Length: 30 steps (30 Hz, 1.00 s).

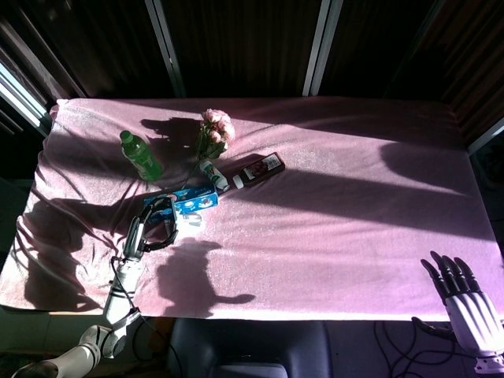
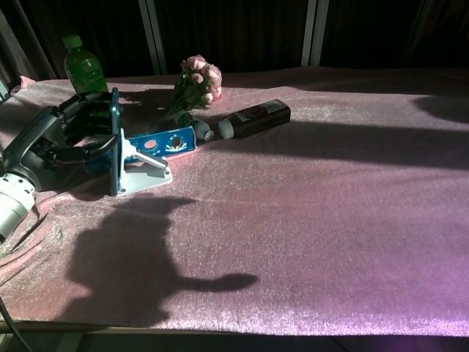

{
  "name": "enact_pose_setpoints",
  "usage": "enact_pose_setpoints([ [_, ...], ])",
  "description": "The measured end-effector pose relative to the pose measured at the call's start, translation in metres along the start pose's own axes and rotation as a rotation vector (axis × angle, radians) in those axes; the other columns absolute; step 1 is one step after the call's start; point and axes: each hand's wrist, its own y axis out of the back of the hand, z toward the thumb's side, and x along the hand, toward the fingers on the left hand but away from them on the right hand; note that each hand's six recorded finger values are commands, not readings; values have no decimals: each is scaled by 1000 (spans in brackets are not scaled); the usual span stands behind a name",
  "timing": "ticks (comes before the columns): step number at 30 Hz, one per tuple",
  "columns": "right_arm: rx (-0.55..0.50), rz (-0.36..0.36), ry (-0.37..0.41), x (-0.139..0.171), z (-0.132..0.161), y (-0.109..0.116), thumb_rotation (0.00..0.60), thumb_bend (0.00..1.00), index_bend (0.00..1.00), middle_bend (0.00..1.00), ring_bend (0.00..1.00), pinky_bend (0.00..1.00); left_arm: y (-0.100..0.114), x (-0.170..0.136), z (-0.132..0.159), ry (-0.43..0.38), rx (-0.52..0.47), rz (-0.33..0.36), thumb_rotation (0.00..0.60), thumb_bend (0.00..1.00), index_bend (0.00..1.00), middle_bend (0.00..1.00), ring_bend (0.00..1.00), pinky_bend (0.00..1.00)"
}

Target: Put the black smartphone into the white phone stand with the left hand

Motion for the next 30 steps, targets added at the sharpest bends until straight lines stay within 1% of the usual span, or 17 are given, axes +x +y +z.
enact_pose_setpoints([
  [22, 2, -2, -6, -2, 0, -1, 600, 241, 0, 0, 0, 0, 6, 7, -3, -4, -5, 10, 600, 452, 840, 1000, 684, 243],
  [30, 2, -2, -7, -3, 0, -1, 600, 241, 0, 0, 0, 0, 5, 7, -7, 4, 13, 2, 600, 432, 832, 997, 663, 239],
])
